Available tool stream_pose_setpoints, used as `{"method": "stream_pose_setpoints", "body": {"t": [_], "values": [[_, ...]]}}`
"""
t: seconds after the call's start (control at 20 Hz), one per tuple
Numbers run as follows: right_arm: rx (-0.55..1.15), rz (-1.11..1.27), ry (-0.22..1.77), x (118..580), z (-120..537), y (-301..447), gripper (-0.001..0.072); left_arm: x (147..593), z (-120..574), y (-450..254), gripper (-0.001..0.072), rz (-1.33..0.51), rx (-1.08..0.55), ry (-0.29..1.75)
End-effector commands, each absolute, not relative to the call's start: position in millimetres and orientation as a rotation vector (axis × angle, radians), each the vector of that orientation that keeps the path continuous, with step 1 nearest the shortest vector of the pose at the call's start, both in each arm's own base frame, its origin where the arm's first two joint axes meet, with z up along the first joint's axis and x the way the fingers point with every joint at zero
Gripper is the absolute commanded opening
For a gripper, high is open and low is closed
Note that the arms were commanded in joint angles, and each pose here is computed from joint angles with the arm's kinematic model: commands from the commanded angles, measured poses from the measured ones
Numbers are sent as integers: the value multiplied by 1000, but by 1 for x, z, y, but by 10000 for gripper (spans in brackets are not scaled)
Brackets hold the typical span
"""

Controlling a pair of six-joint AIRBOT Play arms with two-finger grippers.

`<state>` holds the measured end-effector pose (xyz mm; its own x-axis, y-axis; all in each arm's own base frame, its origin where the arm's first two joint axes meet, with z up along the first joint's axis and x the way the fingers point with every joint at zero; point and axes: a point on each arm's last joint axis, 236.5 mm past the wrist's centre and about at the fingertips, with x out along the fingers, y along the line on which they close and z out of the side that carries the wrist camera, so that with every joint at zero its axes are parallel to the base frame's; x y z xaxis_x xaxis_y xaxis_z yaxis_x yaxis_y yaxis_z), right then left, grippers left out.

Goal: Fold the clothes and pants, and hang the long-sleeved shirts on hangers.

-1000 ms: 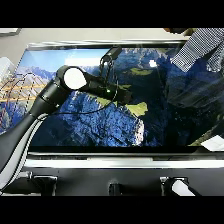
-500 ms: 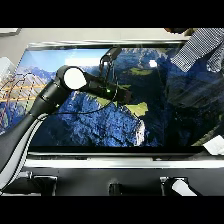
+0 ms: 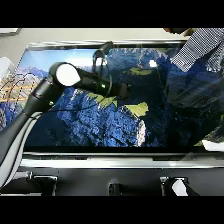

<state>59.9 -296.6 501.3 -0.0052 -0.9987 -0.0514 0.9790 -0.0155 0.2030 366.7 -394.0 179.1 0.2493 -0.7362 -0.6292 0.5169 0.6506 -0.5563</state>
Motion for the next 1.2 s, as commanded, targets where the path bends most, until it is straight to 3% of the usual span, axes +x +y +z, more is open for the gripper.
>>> {"method": "stream_pose_setpoints", "body": {"t": [0.0, 0.15, 0.3, 0.4, 0.55, 0.6, 0.65, 0.7, 0.8, 0.9, 1.05, 1.15], "values": [[188, -1391, -369, 54, 553, -254, 550, 388, 211, -355, 558, -787, -306, 926], [202, -944, -475, 135, 591, -211, 548, 406, 248, -300, 557, -682, -280, 806], [350, -436, -338, 247, 574, -154, 546, 408, 269, -241, 557, -563, -230, 760], [382, -156, -133, 311, 533, -110, 529, 403, 271, -206, 547, -489, -199, 779], [395, 91, 387, 381, 405, -45, 526, 391, 260, -170, 508, -418, -190, 869], [380, 168, 548, 393, 364, -18, 484, 389, 256, -163, 423, -404, -185, 892], [328, 246, 709, 401, 323, 12, 359, 388, 252, -156, 330, -395, -176, 906], [264, 282, 856, 405, 284, 35, 266, 389, 248, -151, 292, -387, -171, 913], [74, 301, 1063, 406, 224, 65, 208, 391, 232, -139, 250, -353, -160, 950], [-99, 361, 1161, 407, 183, 99, 117, 388, 207, -123, 21, -297, -128, 1018], [-163, 453, 1176, 412, 139, 145, 24, 387, 172, -110, 19, -247, -106, 1085], [-148, 486, 1195, 410, 115, 161, 23, 387, 153, -109, 20, -247, -97, 1113]]}}
